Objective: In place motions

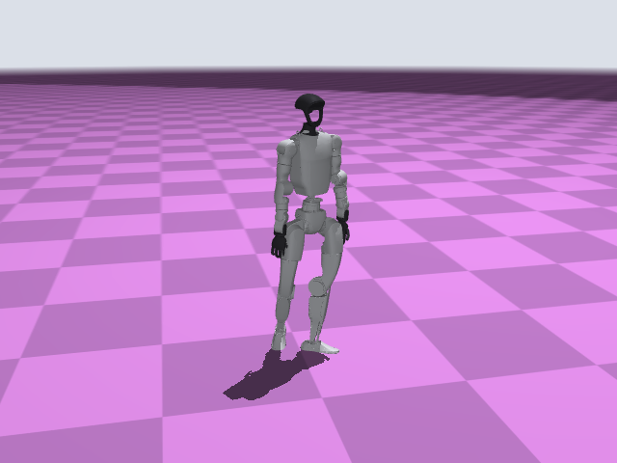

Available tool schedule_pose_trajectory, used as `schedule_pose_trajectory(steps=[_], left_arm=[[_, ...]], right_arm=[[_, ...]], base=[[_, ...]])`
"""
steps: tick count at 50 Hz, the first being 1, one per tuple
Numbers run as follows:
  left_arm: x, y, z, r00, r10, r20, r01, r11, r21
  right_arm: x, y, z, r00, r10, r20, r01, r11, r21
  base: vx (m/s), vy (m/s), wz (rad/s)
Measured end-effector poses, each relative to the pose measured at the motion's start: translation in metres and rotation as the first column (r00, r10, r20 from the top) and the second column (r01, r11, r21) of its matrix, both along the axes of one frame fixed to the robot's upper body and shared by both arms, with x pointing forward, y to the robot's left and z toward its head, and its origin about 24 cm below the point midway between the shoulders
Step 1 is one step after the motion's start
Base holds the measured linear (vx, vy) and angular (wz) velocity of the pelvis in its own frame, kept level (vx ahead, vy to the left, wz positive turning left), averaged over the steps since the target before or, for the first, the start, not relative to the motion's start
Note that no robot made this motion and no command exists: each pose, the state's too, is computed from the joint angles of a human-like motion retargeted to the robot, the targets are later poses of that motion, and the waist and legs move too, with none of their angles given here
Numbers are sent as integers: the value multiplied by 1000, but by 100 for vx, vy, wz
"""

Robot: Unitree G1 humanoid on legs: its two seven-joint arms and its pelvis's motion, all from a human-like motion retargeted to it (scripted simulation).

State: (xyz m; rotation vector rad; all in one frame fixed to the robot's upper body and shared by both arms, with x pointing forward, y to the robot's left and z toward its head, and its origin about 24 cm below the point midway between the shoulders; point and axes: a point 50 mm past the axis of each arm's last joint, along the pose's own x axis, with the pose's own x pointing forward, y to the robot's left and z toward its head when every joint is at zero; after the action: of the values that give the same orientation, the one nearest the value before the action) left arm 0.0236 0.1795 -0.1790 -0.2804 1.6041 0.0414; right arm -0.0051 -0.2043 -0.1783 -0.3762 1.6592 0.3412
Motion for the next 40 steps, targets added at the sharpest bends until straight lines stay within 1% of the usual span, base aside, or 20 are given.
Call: schedule_pose_trajectory(steps=[5,10,18,23,27,29,34,40], left_arm=[[-1,7,1,1000,0,-31,1,1000,13],[-5,14,2,998,-14,-53,16,1000,24],[-24,12,3,992,-30,-123,31,999,9],[-37,3,2,986,-53,-158,60,997,42],[-38,-5,1,991,-35,-126,36,999,5],[-39,-8,0,991,-49,-127,47,999,-13],[-33,-9,0,989,-79,-122,79,997,-7],[-27,-8,0,990,-103,-97,103,995,-14]], right_arm=[[11,11,-2,999,-13,29,12,999,34],[18,17,-2,998,38,52,-40,998,53],[2,17,-2,997,78,-20,-76,995,64],[-10,17,-1,994,71,-78,-65,995,71],[1,17,-2,992,118,-54,-114,991,70],[7,20,-2,992,116,-43,-112,990,83],[24,28,-2,996,89,19,-91,987,129],[32,32,-2,989,141,51,-147,979,138]], base=[[11,-11,114],[7,-14,92],[14,-7,72],[14,-4,33],[1,-3,23],[0,0,0],[-5,-7,27],[-1,-1,4]])
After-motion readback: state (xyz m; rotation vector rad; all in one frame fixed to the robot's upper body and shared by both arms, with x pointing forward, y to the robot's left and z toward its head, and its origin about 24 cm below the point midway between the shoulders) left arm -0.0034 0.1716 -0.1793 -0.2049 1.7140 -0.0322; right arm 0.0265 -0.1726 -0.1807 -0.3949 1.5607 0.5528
